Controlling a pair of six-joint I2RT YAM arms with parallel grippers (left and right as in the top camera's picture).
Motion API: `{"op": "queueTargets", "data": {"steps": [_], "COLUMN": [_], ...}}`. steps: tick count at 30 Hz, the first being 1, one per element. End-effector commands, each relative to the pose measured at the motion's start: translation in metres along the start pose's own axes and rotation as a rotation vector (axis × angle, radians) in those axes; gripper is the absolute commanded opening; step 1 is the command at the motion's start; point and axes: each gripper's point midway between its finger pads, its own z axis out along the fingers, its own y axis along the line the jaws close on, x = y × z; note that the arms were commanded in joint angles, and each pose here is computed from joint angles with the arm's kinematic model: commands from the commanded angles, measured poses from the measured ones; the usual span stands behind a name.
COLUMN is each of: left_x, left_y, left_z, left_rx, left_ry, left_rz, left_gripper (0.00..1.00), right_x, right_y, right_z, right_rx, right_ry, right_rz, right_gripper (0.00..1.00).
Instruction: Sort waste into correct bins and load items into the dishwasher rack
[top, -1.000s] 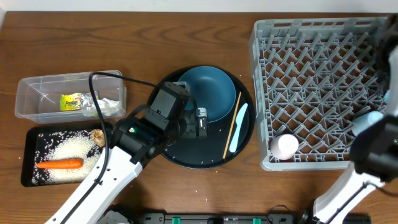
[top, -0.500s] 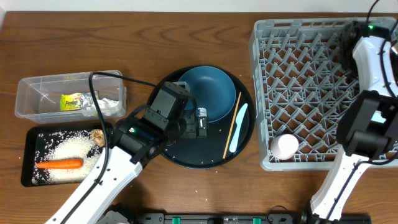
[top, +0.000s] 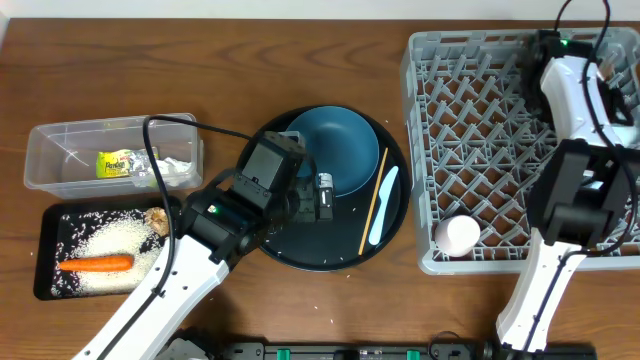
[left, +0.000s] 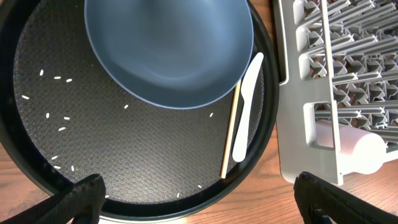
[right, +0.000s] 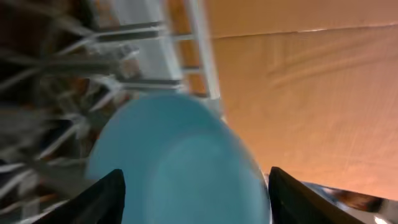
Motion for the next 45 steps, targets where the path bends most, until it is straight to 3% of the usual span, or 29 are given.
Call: {"op": "queueTargets", "data": {"steps": [1,5,13,17,20,25,28,31,37,45], "left_x": [-0.006,-0.006,-0.006,-0.006,-0.006,-0.006,-0.006,-0.006,-0.006,-0.006], "left_y": [0.000,0.000,0.000,0.000,0.000,0.000,0.000,0.000,0.000,0.000], "left_z": [-0.004,-0.004,-0.004,-0.004,-0.004,-0.004,-0.004,-0.004,-0.004,-0.004], "left_rx": [-0.006,-0.006,-0.006,-0.006,-0.006,-0.006,-0.006,-0.006,-0.006,-0.006], "left_ry": [-0.017,-0.017,-0.017,-0.017,-0.017,-0.017,-0.017,-0.017,-0.018,-0.018], "left_rz": [0.018,0.018,0.018,0.018,0.018,0.018,0.018,0.018,0.018,0.018], "left_gripper": [0.98,0.98,0.98,0.98,0.98,0.98,0.98,0.98,0.98,0.98], "right_x": [0.002,-0.001,-0.016,-0.021,-0.018,0.003,0.021,0.039,0.051,0.053], "right_y": [0.032,0.047,0.058,0.046,0.030,-0.007,-0.037,-0.064,-0.093,-0.096], "right_z": [-0.010,-0.024,-0.075,-0.119,-0.151,-0.214,-0.229,-0.240,-0.251,-0.253], "right_rx": [-0.109,-0.210,-0.567,-0.797,-0.943,-1.201,-1.229,-1.235,-1.240,-1.241], "right_ry": [0.008,0.001,-0.014,-0.046,-0.077,-0.202,-0.231,-0.264,-0.331,-0.338], "right_rz": [-0.039,-0.042,0.046,0.098,0.122,0.046,0.061,0.080,0.119,0.123], "right_gripper": [0.72,0.81,0.86,0.84,0.76,0.73,0.76,0.99,0.99,0.99]}}
